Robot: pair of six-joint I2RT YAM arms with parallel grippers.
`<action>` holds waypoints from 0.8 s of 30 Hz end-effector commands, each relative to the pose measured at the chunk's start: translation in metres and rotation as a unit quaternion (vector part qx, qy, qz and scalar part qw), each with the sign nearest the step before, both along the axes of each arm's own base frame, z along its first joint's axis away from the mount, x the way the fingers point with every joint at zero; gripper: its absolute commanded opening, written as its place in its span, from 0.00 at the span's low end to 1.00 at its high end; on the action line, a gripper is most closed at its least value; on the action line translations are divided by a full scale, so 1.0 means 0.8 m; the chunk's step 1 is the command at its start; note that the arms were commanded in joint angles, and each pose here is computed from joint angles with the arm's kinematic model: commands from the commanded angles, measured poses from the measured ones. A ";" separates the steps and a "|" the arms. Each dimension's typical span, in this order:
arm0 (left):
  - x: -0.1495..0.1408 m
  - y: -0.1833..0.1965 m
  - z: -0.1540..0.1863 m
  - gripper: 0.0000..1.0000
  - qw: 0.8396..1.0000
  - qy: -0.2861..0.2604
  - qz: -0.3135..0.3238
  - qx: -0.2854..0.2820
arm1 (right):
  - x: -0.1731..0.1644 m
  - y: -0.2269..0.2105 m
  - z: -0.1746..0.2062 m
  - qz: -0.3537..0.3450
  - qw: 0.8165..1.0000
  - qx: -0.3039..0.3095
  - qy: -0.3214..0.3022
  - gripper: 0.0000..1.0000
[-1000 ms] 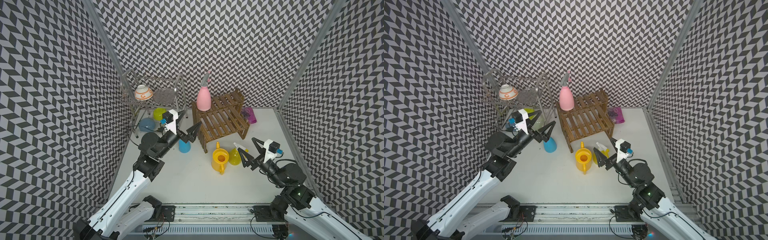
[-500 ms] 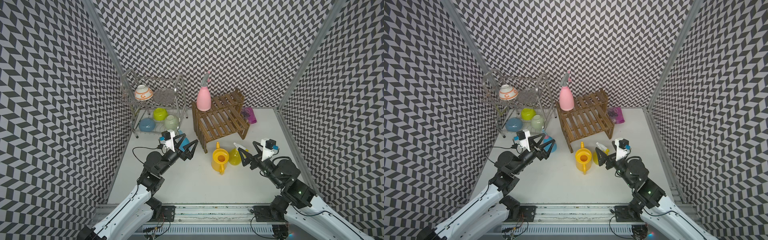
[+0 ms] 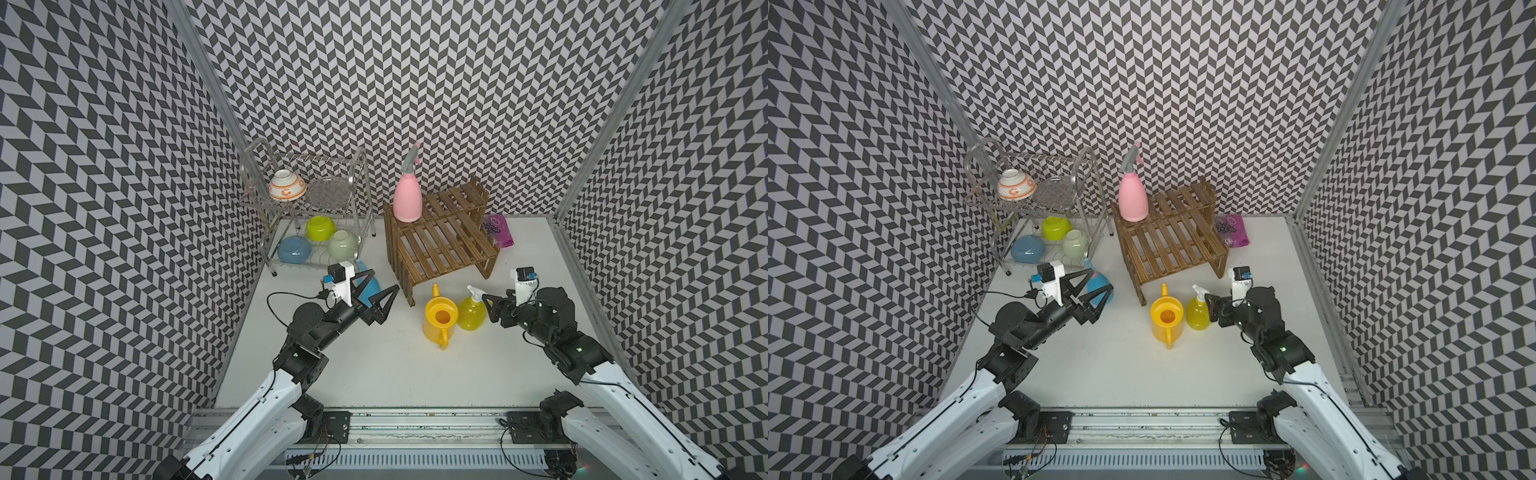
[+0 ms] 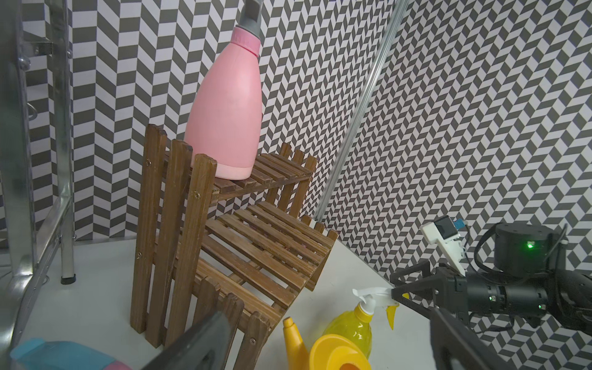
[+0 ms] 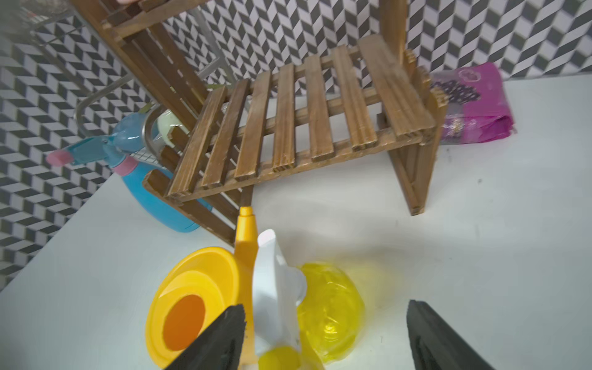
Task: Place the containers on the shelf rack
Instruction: 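Pick up a container from the center of the board.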
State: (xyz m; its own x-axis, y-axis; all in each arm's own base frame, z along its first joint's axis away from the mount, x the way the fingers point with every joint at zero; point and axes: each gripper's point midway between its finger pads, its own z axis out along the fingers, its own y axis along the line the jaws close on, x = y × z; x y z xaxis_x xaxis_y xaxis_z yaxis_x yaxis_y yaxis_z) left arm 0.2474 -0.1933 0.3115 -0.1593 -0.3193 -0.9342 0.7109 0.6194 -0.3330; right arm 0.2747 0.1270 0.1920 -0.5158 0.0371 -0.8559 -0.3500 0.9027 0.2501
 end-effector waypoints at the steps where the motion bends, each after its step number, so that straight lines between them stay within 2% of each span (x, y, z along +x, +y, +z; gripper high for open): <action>1: -0.010 0.002 0.027 1.00 0.999 -0.040 -0.004 0.013 | 0.006 0.022 0.032 0.055 0.997 0.003 -0.048 0.72; 8: -0.016 0.002 0.030 1.00 0.998 -0.053 -0.009 0.025 | 0.014 0.021 0.017 0.071 0.995 -0.048 -0.041 0.48; 13: -0.017 0.001 0.031 1.00 0.998 -0.057 -0.012 0.033 | 0.012 0.020 0.013 0.083 0.993 -0.073 -0.041 0.37; 19: -0.019 0.000 0.033 1.00 0.997 -0.063 -0.013 0.040 | 0.010 0.012 0.025 0.068 0.993 -0.078 -0.062 0.12; 24: -0.021 -0.001 0.037 1.00 0.996 -0.073 -0.018 0.049 | 0.007 -0.003 0.047 0.038 0.992 -0.081 -0.085 0.00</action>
